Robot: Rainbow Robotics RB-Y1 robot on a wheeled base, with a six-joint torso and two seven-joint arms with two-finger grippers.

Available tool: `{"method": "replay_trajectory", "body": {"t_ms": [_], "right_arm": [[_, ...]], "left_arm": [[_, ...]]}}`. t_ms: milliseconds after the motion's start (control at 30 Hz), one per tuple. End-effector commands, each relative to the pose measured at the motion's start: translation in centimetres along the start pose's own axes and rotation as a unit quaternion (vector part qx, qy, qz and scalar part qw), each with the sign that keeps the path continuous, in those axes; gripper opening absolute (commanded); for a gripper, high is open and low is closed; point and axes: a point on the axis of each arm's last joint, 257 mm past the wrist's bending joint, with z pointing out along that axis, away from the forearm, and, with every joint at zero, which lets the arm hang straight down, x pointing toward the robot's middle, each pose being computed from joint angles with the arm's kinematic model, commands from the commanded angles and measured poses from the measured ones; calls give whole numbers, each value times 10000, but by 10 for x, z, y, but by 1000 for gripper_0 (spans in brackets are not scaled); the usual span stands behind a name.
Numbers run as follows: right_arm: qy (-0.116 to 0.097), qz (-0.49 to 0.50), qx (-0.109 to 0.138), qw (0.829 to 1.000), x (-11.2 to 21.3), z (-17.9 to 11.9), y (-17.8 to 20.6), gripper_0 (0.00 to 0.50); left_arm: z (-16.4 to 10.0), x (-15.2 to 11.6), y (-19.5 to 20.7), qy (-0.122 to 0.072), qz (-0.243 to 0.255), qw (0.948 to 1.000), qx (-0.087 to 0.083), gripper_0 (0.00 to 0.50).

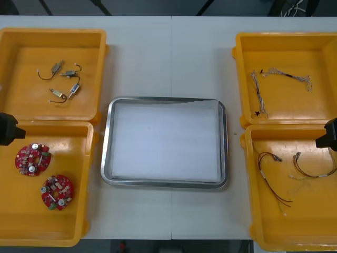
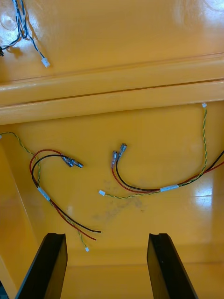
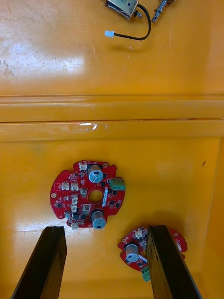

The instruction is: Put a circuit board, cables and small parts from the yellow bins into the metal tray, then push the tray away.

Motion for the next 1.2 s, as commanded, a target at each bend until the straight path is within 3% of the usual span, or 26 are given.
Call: {"method": "replay_trajectory", "body": {"t_ms": [33, 1200], "right_arm": [[-122, -75, 25, 9999, -3, -6, -1, 500], [-122, -75, 25, 9999, -3, -6, -1, 500]], "left_arm": [[-8, -11, 9, -80, 554, 9982, -209, 500], [-8, -11, 9, -80, 554, 9982, -209, 500]]}}
